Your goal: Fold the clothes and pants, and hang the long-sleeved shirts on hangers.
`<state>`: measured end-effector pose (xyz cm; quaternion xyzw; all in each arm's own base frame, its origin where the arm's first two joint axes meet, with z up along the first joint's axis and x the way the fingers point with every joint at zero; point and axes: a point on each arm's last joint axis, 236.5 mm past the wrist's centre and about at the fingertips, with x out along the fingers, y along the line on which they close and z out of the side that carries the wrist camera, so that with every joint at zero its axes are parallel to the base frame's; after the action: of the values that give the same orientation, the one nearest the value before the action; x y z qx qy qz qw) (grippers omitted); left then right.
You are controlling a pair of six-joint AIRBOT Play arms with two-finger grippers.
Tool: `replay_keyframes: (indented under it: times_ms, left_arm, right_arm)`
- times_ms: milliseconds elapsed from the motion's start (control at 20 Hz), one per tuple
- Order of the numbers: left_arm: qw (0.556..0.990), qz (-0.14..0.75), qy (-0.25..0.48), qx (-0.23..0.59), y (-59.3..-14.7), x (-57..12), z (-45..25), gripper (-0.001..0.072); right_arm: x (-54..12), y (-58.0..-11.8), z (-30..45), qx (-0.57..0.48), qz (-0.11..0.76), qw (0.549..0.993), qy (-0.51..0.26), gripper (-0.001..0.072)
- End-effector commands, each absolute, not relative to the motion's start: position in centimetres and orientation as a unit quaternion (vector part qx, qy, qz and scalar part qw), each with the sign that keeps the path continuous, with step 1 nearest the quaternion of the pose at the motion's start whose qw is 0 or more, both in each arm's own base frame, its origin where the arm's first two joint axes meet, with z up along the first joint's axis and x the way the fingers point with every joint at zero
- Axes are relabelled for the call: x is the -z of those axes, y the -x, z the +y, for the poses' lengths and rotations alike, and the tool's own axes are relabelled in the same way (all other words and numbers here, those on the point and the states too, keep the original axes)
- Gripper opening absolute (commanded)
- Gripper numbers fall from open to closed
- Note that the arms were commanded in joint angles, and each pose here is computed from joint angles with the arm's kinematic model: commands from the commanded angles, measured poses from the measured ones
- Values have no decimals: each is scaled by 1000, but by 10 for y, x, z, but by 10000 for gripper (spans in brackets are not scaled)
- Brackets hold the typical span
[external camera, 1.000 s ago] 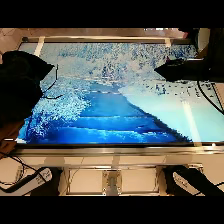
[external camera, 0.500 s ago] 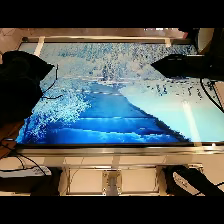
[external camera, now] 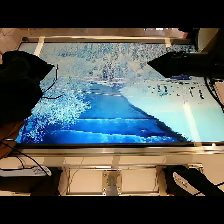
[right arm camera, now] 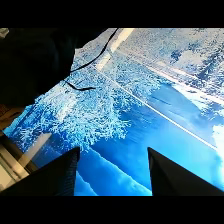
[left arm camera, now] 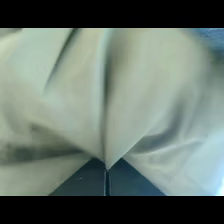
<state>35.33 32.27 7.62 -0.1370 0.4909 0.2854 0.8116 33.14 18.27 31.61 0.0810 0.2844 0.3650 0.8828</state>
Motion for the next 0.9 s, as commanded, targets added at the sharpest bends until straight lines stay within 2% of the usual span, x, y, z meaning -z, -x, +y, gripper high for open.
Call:
replay_keyframes:
  times_ms: [0, 150, 250, 350, 500, 600, 750, 850]
  left_arm:
    - [880, 405, 180, -172, -390, -166, 234, 8]
    - [942, 267, 201, 35, -415, -283, 87, 7]
    - [944, 229, 180, 154, -405, -326, -10, 7]
    - [924, 250, 139, 254, -387, -326, -99, 8]
    - [864, 314, 70, 387, -350, -283, -226, 8]
    - [814, 369, 39, 447, -322, -232, -302, 8]
    - [745, 436, 3, 504, -283, -146, -399, 8]
    - [731, 458, -4, 506, -279, -93, -441, 22]
  right_arm:
    - [-326, -307, 166, -351, 304, 885, -10, 484]
    - [-331, -287, 110, -259, 343, 899, 87, 483]
    - [-341, -283, 65, -171, 350, 913, 125, 483]
    - [-353, -284, 33, -104, 342, 923, 144, 483]
    - [-355, -287, 16, -69, 344, 924, 155, 483]
    - [-355, -288, 13, -67, 343, 922, 166, 483]
    - [-353, -291, 10, -63, 346, 920, 174, 483]
    - [-347, -293, 9, -64, 354, 915, 183, 483]
